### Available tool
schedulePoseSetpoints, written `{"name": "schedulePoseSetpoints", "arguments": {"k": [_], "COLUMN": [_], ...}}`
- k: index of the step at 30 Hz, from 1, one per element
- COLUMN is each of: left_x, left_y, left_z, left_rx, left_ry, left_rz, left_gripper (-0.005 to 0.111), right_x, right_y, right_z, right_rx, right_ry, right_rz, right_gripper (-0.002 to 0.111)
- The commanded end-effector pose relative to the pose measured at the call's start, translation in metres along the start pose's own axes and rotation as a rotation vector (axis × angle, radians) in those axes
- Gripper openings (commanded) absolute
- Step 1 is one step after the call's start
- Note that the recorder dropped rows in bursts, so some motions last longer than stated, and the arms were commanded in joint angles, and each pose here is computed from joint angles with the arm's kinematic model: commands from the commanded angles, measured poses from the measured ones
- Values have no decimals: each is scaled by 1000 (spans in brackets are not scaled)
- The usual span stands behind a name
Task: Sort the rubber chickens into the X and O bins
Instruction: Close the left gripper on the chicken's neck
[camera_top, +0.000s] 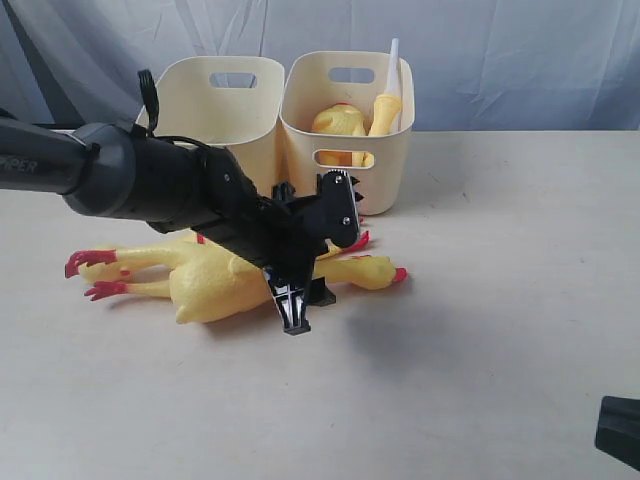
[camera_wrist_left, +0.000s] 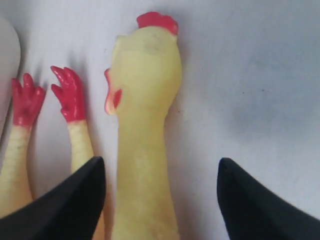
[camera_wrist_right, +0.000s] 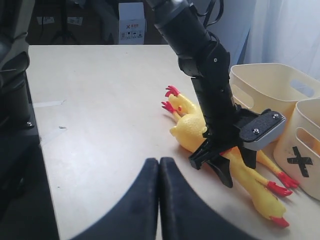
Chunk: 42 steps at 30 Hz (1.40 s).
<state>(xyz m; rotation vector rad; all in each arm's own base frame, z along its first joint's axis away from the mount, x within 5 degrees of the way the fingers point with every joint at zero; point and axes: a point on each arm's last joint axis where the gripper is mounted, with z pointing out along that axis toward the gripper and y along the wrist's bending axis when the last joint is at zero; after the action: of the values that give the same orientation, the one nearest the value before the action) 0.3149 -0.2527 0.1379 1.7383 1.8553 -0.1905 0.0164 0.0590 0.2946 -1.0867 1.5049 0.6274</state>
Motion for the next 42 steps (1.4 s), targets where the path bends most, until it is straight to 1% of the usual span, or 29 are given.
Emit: {"name": "schedulePoseSetpoints", "arguments": {"k": [1, 3, 10, 11, 13, 14, 17, 19, 23, 27, 31, 33, 42], "left_x": [3, 6, 17, 17, 17, 17, 17, 17, 15, 16, 15, 12, -3], "left_y": [4, 5, -2, -2, -2, -2, -3, -4, -7, -7, -6, -5, -2], "left_z": [3, 4, 23, 23, 23, 23, 23, 22, 13, 1, -14, -23, -58], "left_rx": [-17, -15, 26, 25, 25, 25, 30, 52, 92, 113, 108, 99, 80], "left_ry": [4, 9, 48, 48, 48, 48, 48, 49, 70, 137, 188, 186, 148], "left_rz": [-19, -33, -44, -44, -44, -44, -44, -40, -40, -80, -98, -119, -134], "left_gripper": [61, 61, 61, 59, 47, 39, 25, 13, 0, 0, 0, 0, 0], "right_x": [2, 2, 2, 2, 2, 2, 2, 2, 2, 2, 2, 2, 2], "right_y": [0, 0, 0, 0, 0, 0, 0, 0, 0, 0, 0, 0, 0], "right_z": [0, 0, 0, 0, 0, 0, 0, 0, 0, 0, 0, 0, 0], "right_rx": [5, 5, 5, 5, 5, 5, 5, 5, 5, 5, 5, 5, 5], "right_ry": [-1, -1, -1, -1, -1, -1, -1, -1, -1, -1, -1, -1, -1], "right_rz": [6, 6, 6, 6, 6, 6, 6, 6, 6, 6, 6, 6, 6], "right_gripper": [0, 0, 0, 0, 0, 0, 0, 0, 0, 0, 0, 0, 0]}}
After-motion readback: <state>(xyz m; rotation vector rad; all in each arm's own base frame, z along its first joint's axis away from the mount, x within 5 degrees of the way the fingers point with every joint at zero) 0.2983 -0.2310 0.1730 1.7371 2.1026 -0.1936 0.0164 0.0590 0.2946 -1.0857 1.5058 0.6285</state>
